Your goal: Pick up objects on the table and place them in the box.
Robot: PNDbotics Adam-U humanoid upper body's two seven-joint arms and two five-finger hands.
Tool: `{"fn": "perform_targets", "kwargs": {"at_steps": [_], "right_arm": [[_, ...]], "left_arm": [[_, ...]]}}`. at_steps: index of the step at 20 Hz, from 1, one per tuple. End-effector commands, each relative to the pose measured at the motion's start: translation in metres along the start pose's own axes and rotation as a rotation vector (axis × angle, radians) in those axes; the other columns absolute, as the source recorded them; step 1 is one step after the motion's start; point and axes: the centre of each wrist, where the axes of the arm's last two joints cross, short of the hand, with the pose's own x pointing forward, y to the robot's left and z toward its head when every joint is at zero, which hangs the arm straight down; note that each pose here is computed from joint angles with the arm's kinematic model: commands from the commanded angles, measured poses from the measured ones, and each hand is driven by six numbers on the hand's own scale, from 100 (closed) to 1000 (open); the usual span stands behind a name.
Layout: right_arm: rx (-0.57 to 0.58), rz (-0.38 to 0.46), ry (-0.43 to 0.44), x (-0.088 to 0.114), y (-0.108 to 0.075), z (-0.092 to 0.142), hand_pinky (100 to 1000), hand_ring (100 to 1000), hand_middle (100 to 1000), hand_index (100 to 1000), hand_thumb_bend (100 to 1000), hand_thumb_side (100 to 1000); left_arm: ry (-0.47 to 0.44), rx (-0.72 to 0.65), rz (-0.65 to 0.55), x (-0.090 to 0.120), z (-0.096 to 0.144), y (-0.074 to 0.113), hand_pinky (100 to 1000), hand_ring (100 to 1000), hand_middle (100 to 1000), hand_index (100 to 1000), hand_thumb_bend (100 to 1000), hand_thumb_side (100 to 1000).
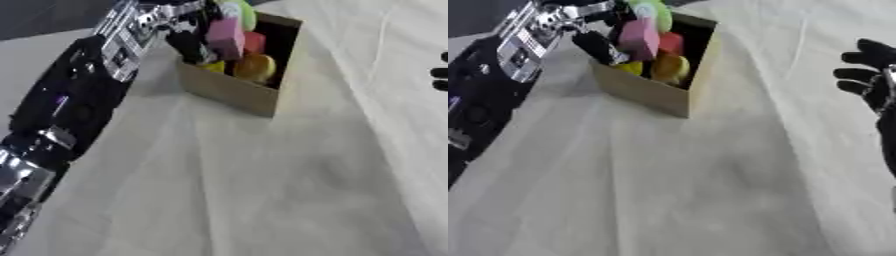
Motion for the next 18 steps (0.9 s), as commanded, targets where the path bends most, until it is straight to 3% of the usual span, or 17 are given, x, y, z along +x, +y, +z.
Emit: {"fn": "perform_targets", "kwargs": {"at_steps": [1, 3, 6, 7, 8, 16, 18], "right_arm": [[0.004, 0.007, -0.029, 0.007, -0.002, -0.003, 800, 773, 769, 835, 100, 915], [0.004, 0.008, -0.029, 0.007, -0.002, -0.003, 800, 773, 769, 834, 100, 914], [0.004, 0.008, -0.028, 0.007, -0.002, -0.003, 800, 773, 769, 834, 100, 914], [0.003, 0.008, -0.024, 0.006, -0.003, -0.002, 800, 773, 769, 834, 100, 913], [0.002, 0.008, -0.021, 0.006, -0.003, -0.001, 800, 773, 769, 834, 100, 913], [-0.003, 0.012, -0.016, 0.004, -0.005, 0.001, 799, 773, 769, 834, 100, 900], [-0.004, 0.015, -0.019, 0.004, -0.006, 0.001, 799, 774, 769, 834, 100, 895]], "left_arm": [[-0.02, 0.002, -0.03, 0.0, 0.003, 0.01, 863, 819, 825, 901, 485, 308], [-0.033, -0.013, -0.045, 0.001, 0.003, 0.011, 874, 836, 847, 923, 549, 337], [-0.038, -0.019, -0.052, 0.001, 0.004, 0.012, 874, 836, 847, 923, 549, 337], [-0.041, -0.009, -0.048, 0.001, 0.005, 0.013, 872, 831, 858, 955, 586, 431], [-0.045, 0.004, -0.043, 0.001, 0.007, 0.016, 872, 832, 862, 959, 581, 435], [-0.08, 0.108, 0.03, 0.007, 0.022, 0.034, 863, 811, 825, 905, 421, 428], [-0.082, 0.151, 0.035, 0.006, 0.031, 0.041, 848, 786, 791, 861, 279, 448]]}}
